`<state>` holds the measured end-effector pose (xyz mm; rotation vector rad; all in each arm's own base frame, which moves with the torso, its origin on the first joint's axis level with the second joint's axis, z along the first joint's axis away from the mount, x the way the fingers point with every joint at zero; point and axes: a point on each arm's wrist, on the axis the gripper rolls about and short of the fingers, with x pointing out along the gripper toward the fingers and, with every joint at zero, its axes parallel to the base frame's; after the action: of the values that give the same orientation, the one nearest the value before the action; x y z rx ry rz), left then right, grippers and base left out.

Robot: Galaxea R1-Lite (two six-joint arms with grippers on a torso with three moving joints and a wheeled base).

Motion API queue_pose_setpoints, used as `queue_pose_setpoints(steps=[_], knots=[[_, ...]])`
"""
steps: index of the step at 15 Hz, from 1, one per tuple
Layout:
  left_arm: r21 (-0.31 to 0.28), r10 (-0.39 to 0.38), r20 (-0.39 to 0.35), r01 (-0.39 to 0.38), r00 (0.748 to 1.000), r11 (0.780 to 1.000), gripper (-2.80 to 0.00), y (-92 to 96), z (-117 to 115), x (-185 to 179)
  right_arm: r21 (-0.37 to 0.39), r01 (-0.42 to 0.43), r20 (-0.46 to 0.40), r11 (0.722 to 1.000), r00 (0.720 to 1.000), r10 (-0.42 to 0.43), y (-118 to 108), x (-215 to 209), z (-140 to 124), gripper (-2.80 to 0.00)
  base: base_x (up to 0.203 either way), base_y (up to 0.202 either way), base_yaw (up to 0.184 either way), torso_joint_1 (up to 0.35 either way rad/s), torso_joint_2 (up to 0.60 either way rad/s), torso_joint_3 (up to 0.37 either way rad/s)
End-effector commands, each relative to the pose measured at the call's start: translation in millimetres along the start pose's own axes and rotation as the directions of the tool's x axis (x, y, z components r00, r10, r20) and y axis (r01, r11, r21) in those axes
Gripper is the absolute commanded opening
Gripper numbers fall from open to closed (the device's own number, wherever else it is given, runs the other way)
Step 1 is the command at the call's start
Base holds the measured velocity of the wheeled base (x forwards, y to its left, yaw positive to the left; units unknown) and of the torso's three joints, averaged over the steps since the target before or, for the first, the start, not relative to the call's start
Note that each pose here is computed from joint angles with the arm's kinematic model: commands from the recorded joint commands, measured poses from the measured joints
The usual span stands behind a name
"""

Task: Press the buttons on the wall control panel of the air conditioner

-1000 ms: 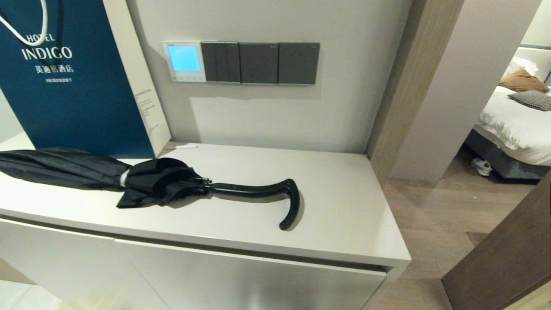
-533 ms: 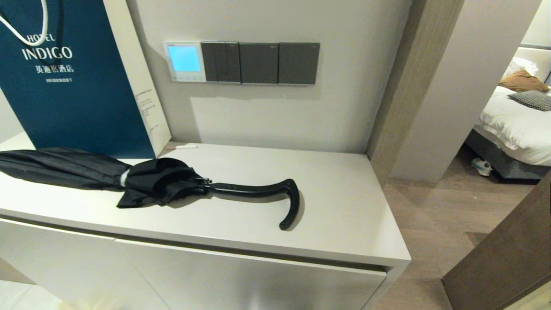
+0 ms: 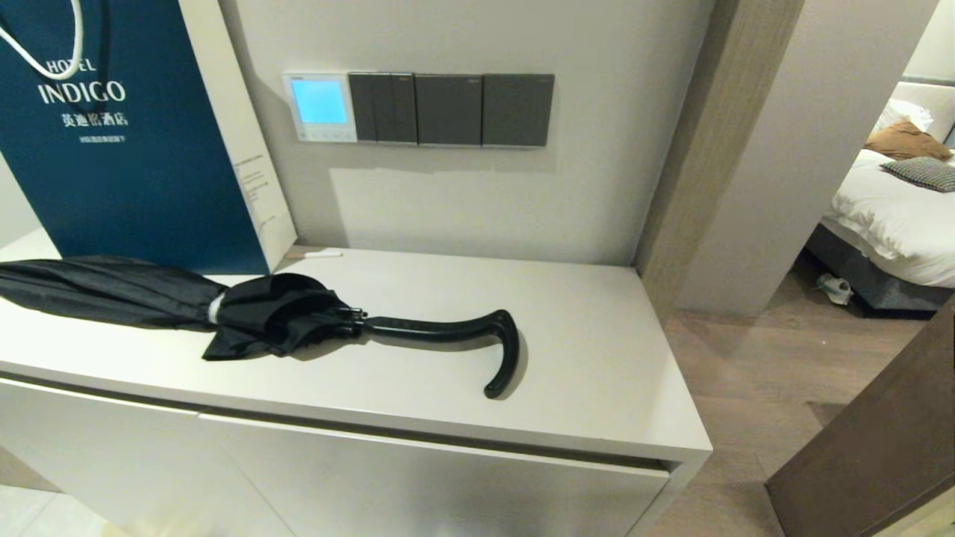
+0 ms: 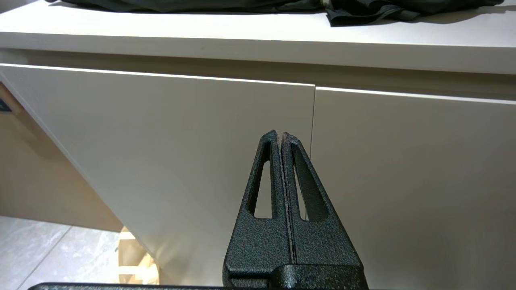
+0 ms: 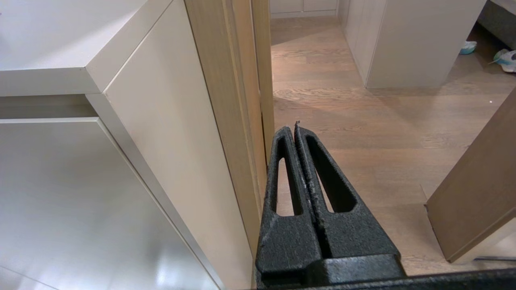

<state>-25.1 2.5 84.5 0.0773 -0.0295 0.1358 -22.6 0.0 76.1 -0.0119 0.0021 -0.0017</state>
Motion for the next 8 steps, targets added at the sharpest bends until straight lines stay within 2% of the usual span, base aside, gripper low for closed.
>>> queue_pose_setpoints(steps=[1,7,8], knots=[[0.0,0.002,0.003,-0.002,1.0,1.0,-2.8,0.1,0.0,-0.3,0.0,0.0,-0.001,1.0,1.0,0.0,0.0,0.1,0.1,-2.8,0.0,0.0,0.0,0.0,0.0,0.0],[0.0,0.002,0.003,-0.002,1.0,1.0,-2.8,0.1,0.0,-0.3,0.0,0.0,-0.001,1.0,1.0,0.0,0.0,0.1,0.1,-2.8,0.0,0.0,0.0,0.0,0.0,0.0],[-0.023,-0.025,0.01,0.026,1.0,0.999,-2.8,-0.7,-1.7,0.7,0.003,0.0,-0.001,1.0,1.0,0.0,0.0,0.1,0.1,-2.8,0.0,0.0,0.0,0.0,0.0,0.0]])
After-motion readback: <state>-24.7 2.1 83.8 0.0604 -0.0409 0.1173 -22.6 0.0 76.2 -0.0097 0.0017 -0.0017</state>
